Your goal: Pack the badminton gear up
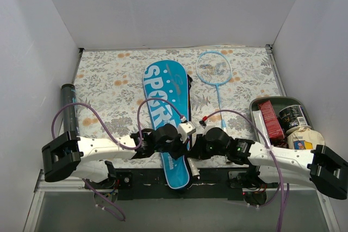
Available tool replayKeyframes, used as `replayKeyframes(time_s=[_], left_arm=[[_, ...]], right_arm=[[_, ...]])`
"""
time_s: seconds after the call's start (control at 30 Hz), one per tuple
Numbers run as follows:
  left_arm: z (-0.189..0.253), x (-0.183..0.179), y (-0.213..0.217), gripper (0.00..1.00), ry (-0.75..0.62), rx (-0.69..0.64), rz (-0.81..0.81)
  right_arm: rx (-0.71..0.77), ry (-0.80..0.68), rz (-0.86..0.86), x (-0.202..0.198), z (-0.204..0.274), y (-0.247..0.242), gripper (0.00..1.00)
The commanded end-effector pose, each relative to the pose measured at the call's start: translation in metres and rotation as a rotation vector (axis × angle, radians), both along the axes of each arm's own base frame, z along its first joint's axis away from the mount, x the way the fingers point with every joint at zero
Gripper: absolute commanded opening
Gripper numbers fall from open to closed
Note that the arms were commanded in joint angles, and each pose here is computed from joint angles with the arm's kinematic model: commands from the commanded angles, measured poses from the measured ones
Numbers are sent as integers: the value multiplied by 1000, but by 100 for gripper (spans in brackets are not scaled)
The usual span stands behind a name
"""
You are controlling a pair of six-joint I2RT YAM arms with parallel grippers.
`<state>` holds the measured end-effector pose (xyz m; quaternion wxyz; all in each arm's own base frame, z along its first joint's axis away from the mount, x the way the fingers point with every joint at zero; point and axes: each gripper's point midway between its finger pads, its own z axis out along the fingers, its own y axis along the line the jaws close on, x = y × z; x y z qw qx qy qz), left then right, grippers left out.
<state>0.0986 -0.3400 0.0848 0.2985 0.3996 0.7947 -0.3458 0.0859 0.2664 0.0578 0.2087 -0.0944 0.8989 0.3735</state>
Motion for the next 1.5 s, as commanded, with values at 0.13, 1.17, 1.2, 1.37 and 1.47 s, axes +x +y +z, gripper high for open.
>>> replayKeyframes(time_s=[0.13,1.17,1.2,1.37,1.47], left_arm=[[23,-13,-16,0,-34,-120,-73],[63,0,0,0,-132,-330,41],[61,2,0,0,-135,-329,48],[56,12,4,0,-176,-316,91],[58,12,7,0,-185,-319,96]], right_arm=[[320,-79,60,11,65,63,1],[616,-40,70,-17,103,64,1],[638,-38,78,-19,104,67,1],[638,-12,105,-30,91,73,1],[618,-7,115,-30,84,76,1]])
